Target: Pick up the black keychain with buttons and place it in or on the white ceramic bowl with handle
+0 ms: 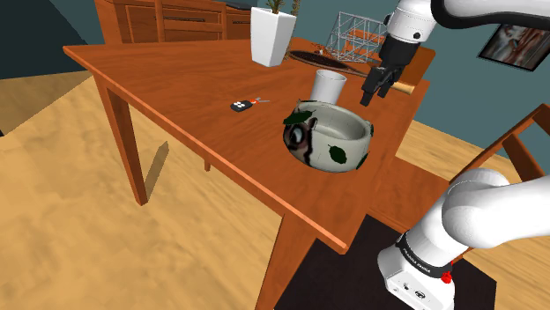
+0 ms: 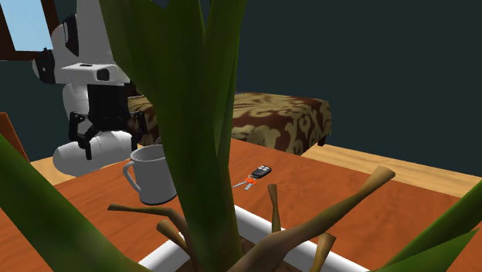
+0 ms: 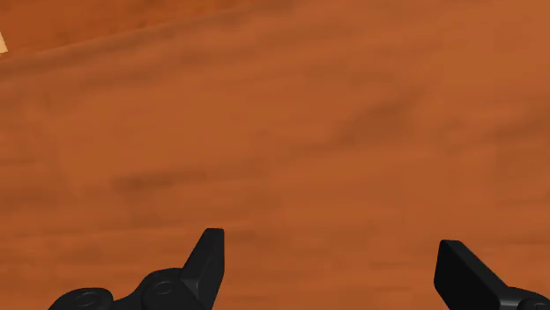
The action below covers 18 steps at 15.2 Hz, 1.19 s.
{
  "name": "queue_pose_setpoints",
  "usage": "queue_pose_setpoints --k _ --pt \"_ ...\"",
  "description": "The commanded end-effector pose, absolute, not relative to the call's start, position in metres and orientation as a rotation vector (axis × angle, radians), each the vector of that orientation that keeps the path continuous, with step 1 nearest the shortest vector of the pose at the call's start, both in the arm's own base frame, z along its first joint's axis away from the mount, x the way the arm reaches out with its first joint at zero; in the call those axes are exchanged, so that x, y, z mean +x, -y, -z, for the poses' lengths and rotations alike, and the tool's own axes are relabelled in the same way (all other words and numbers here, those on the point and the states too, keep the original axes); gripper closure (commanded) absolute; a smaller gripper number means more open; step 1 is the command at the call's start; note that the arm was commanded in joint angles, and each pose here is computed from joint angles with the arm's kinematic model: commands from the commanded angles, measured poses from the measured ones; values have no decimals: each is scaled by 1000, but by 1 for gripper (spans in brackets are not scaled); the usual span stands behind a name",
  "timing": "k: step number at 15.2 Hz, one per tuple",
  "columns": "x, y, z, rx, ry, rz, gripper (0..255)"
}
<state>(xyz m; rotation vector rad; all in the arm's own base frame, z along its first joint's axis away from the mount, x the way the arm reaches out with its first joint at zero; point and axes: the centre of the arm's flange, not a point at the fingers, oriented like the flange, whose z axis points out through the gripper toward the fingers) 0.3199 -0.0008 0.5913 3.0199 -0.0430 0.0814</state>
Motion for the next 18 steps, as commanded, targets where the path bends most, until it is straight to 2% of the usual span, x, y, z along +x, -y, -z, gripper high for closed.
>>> queue_pose_setpoints --k 1,18 --pt "320 1 -591 3020 43 -81 0" --pt "442 -177 -579 3074 407 -55 0"
